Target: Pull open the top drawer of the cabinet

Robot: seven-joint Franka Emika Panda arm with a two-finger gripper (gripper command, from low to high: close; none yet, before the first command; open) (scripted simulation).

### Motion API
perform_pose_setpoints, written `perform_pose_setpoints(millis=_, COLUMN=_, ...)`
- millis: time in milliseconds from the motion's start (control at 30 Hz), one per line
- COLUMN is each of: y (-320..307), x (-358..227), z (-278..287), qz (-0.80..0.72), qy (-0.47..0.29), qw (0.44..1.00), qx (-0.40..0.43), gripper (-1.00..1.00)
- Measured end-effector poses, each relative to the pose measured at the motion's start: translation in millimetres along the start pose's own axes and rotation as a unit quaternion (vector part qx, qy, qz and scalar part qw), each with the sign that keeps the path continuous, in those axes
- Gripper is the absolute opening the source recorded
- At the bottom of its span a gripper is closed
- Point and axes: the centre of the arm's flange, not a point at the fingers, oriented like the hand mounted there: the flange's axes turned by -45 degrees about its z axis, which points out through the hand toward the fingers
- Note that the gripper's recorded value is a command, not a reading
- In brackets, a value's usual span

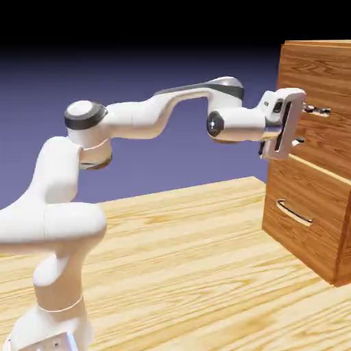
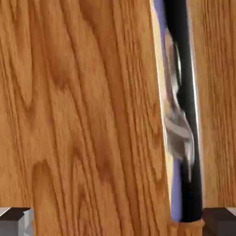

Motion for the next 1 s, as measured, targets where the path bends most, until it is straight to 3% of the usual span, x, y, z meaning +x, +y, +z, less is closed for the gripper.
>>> perform_pose_setpoints(millis=200, y=0.3, x=0.4, z=44.1, qz=0.000, qy=0.000, qw=1.000, qx=0.000, gripper=0.00)
perform_pose_setpoints(millis=233, y=0.0, x=0.0, z=50.0, qz=0.000, qy=0.000, qw=1.000, qx=0.000, gripper=-1.00)
perform_pose_setpoints(millis=500, y=0.0, x=0.0, z=-2.6, qz=0.000, qy=0.000, qw=1.000, qx=0.000, gripper=-1.00)
perform_pose_setpoints(millis=1000, y=0.0, x=0.0, z=-168.0, qz=0.000, qy=0.000, qw=1.000, qx=0.000, gripper=-1.00)
